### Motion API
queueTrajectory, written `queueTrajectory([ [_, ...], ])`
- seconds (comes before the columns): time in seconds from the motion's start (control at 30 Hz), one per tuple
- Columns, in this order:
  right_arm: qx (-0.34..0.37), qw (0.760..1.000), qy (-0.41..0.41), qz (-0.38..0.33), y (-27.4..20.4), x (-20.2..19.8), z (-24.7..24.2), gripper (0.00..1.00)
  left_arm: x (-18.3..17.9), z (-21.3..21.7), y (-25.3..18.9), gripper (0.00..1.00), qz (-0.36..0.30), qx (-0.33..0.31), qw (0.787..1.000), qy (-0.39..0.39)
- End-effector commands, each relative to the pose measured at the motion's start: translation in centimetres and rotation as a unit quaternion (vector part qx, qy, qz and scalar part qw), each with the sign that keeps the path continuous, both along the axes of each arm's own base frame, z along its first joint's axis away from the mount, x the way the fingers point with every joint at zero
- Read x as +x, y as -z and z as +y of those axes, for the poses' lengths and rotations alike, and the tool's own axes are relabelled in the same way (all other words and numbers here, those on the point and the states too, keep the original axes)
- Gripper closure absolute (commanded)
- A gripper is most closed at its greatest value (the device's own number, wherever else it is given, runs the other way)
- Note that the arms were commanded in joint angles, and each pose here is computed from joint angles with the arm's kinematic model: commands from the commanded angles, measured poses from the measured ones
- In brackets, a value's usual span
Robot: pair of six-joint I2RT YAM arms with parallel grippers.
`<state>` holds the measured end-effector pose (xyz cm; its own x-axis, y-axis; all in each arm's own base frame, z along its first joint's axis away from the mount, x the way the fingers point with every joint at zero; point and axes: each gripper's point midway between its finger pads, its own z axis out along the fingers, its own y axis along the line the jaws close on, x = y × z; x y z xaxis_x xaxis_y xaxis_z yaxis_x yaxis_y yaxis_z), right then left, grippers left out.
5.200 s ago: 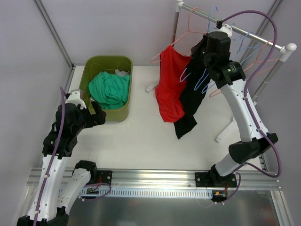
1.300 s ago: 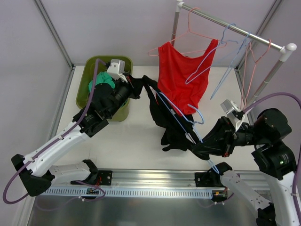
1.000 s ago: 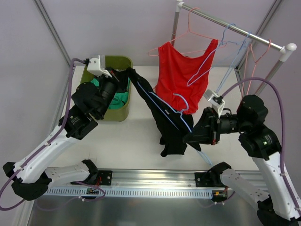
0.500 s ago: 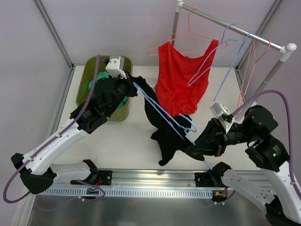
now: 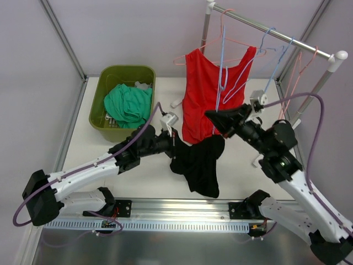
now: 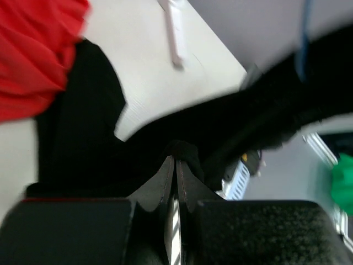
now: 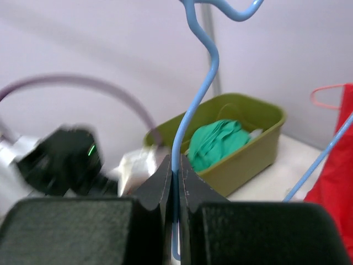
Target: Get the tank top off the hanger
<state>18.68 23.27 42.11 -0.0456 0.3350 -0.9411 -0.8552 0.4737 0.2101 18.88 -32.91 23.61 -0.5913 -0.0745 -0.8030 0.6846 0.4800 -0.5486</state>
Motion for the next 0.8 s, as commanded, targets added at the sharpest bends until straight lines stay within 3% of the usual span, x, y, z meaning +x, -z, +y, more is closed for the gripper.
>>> queueTrajectory([
  [0.0,0.146,0.976,0.098,-0.128,-10.0,2.8,-2.3,1.0,-4.0,-3.1,-0.2,1.0,-0.002,-0.047,0.994,0.103],
  [0.2,0.154,0.966,0.164,-0.125,-11.3,4.7,-3.9,1.0,-4.6,-2.5,4.8,1.0,0.04,-0.005,0.996,0.081],
  [0.37,0.123,0.965,0.222,-0.069,-9.9,6.5,-5.2,1.0,-3.6,-0.6,7.1,1.0,0.037,0.039,0.998,0.035],
  [0.47,0.103,0.976,0.183,-0.048,-9.2,6.6,-3.3,1.0,-3.2,0.2,7.5,0.98,0.038,0.062,0.997,0.016],
  [0.6,0.121,0.982,0.146,0.002,-9.3,6.9,-1.6,1.0,-2.7,1.3,7.2,0.41,0.03,0.075,0.997,-0.008],
  [0.63,0.121,0.982,0.144,0.01,-9.0,7.3,-1.2,1.0,-2.8,1.8,6.9,0.03,0.026,0.081,0.996,-0.012],
  [0.77,0.13,0.981,0.135,0.053,-8.4,8.7,-0.2,1.0,-2.6,3.5,5.5,0.01,0.012,0.1,0.994,-0.035],
])
